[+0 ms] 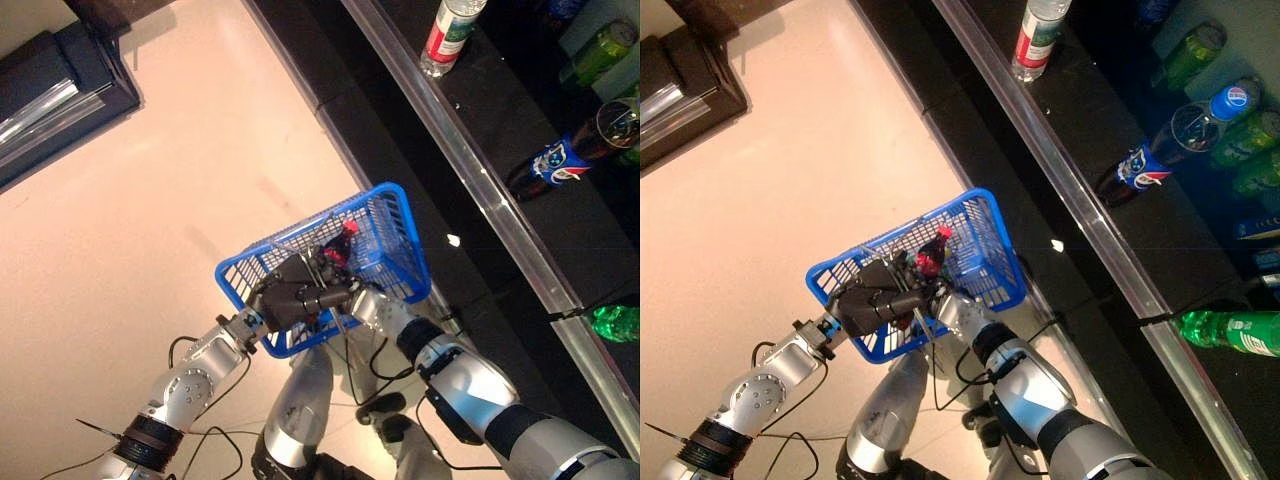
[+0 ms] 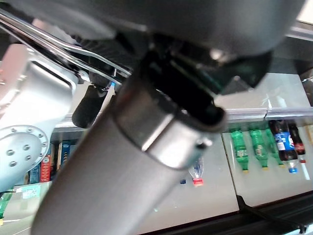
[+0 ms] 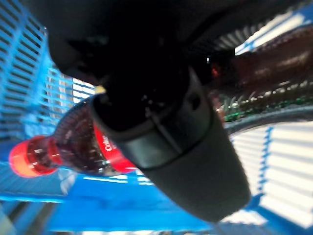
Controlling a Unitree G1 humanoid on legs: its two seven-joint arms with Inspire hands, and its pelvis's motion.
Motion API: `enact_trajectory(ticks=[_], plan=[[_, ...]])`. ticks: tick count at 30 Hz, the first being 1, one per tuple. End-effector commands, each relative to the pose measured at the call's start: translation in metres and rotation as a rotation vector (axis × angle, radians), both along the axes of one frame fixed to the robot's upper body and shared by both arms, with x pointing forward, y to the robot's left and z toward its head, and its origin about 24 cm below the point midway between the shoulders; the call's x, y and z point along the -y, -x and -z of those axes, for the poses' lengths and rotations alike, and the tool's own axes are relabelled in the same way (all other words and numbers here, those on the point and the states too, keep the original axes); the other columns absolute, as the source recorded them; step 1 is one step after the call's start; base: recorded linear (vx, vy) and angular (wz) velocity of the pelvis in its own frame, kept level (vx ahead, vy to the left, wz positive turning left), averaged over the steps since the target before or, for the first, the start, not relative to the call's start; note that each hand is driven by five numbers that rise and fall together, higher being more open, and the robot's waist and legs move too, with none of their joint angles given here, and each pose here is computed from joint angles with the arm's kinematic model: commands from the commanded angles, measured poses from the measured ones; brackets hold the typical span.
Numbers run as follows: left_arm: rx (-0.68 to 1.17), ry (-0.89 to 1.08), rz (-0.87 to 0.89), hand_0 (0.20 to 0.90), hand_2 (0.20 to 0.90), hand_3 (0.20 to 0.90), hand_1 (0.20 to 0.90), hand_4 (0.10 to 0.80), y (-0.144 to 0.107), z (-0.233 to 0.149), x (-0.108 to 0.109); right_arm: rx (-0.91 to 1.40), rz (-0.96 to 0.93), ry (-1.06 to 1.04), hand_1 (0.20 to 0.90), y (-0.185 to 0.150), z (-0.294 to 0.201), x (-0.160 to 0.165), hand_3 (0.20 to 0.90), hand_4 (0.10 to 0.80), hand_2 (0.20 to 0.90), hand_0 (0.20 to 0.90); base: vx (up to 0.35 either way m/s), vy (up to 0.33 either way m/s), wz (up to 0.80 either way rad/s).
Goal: Pick up the drink and place into the basket.
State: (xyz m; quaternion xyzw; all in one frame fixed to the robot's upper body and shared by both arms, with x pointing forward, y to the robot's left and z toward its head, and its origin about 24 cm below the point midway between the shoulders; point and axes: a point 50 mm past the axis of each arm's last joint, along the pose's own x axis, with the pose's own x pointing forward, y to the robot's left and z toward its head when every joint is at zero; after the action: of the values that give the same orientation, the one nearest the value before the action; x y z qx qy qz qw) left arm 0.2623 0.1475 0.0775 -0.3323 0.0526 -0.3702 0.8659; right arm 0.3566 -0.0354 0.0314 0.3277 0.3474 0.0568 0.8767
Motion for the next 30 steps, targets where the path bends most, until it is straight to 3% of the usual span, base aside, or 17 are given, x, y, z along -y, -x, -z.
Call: enact_trajectory(ticks=[1, 18, 30], plan=[[0.72, 0.49, 0.499, 0.3, 0.3, 0.2, 0.3, 0.1, 0.054, -0.147, 0.057, 0.221, -0.141, -0.254, 0.9, -0.012, -0.079, -0.063, 0.9, 0.8, 0.9, 0.9, 0.022, 0.003, 0.08], [0.707, 0.512, 0.453, 0.3, 0.3, 0.2, 0.3, 0.1, 0.055, -0.134, 0.038, 0.418, -0.076, -0.359, 0.9, -0.022, -0.098, -0.028, 0.9, 0.8, 0.9, 0.9, 0.017, -0.005, 0.01], [0.754, 0.489, 0.126, 0.3, 0.3, 0.2, 0.3, 0.1, 0.049, -0.11, -0.01, 0.581, 0.038, -0.331, 0.9, 0.018, -0.071, 0.024, 0.9, 0.8, 0.9, 0.9, -0.031, -0.011, -0.1]])
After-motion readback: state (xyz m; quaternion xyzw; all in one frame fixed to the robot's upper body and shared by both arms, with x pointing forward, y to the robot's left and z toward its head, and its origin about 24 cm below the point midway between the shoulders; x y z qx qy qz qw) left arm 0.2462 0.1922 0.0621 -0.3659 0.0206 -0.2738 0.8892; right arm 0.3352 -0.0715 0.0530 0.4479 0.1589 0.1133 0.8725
